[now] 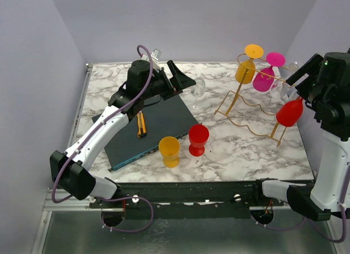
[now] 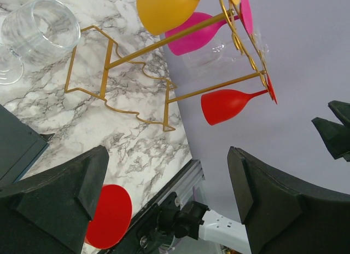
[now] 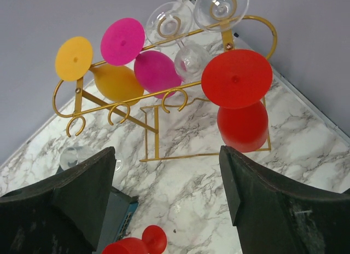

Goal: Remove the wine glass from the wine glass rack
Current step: Pick up the wine glass from the wine rack.

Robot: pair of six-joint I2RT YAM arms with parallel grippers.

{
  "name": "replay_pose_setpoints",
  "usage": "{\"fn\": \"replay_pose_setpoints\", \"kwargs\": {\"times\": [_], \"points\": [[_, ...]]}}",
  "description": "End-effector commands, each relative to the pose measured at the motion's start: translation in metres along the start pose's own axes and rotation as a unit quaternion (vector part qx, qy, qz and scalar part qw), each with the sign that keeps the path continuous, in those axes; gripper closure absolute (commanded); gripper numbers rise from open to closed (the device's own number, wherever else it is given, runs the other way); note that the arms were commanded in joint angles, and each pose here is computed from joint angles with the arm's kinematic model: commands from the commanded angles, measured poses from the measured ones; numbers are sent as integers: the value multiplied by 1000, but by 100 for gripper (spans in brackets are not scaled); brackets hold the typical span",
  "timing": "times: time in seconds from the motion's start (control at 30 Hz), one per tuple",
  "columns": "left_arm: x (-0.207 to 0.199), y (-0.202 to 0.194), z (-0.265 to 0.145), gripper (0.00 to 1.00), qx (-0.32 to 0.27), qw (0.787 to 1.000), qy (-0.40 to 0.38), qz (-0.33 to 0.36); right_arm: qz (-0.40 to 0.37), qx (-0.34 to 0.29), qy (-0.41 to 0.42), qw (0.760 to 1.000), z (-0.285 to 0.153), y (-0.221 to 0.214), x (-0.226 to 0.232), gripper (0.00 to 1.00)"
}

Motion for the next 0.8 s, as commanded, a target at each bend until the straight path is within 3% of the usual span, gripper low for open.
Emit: {"fn": "replay_pose_setpoints", "kwargs": {"times": [0.0,0.33,0.57,0.77], "points": [[-12,-2,-10,1,-9,999,-32,24,24,12,-39,999,1,-12,-12,17],[-18,-6,-12,1,0,998,-59,27,47,19,-73,996,4,-18,-19,14],[-19,-6,-12,1,4,998,-65,25,51,47,-95,993,29,-29,-11,15],[-21,-7,-11,1,6,997,-72,26,75,21,-109,991,23,-43,-29,15]]}}
Point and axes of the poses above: each gripper's point midway between its finger pads, its own z axis out along the fingers, its own x axis along the line the jaws close on, y = z × x, the point moved 5 cm from there along -z, back along the fingers, and after that the axes turned 5 degrees about -z, right-handed, at the moved point
